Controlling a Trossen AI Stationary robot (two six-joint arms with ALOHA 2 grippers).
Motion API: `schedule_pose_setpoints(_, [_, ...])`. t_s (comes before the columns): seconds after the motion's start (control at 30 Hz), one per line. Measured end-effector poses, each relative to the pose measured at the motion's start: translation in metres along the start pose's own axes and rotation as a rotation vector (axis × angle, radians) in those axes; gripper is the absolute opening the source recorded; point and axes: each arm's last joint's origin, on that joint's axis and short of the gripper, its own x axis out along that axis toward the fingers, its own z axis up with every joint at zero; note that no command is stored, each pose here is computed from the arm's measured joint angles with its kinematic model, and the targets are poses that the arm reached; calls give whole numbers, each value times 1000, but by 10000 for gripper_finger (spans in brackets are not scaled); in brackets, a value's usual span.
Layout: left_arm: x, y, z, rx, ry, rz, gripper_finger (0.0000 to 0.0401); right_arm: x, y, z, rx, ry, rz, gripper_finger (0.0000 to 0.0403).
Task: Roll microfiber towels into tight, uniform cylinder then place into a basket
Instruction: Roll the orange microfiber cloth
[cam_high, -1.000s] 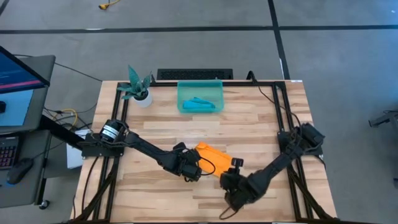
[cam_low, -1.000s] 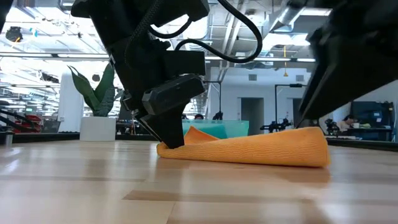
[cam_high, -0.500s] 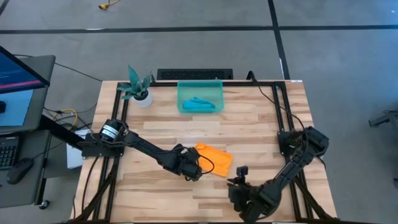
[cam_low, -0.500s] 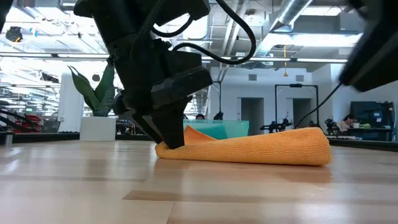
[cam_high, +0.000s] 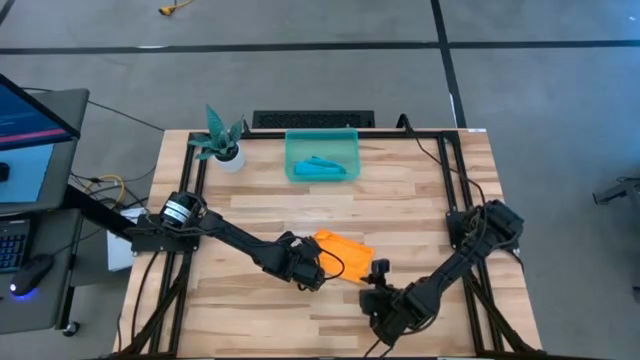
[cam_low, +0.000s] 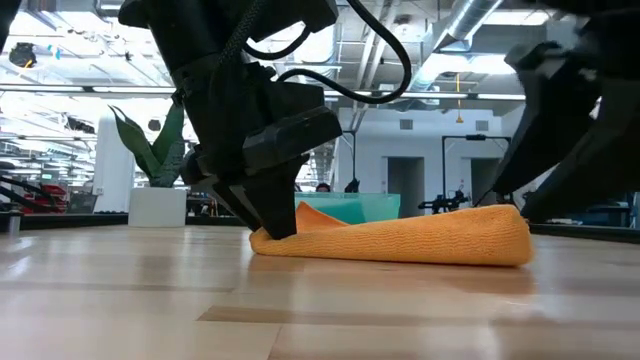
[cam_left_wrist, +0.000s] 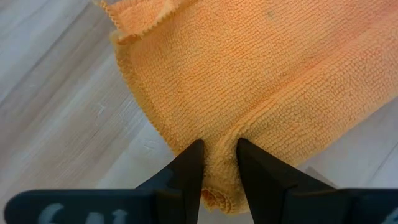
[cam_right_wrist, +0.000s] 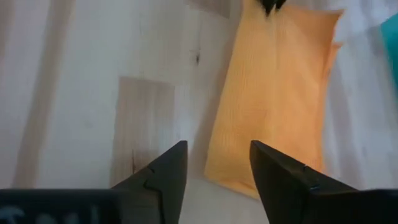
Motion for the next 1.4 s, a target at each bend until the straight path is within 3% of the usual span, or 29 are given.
schedule_pose_setpoints(0.43, [0,0,0,8,-6,4,96,33,-24,-6,94,111,38,207])
schedule_pose_setpoints(0.6, [0,0,0,42,-7,4,96,44,-31,-14,190,154,89,205])
schedule_pose_setpoints(0.73, [-2,-2,2,95,-5,4,96,46,-32,-16,231,164,92,179])
schedule_pose_setpoints(0.87, [-9,-7,7,204,3,6,96,46,-31,-16,232,166,98,121])
schedule_pose_setpoints(1.03, [-27,-16,3,327,-16,89,96,48,-33,-17,233,173,93,42])
schedule_pose_setpoints(1.13, [-43,-24,-5,415,-63,158,96,48,-33,-17,234,176,95,15])
schedule_pose_setpoints(1.4, [-99,-37,-35,586,-185,346,96,49,-33,-17,235,179,103,45])
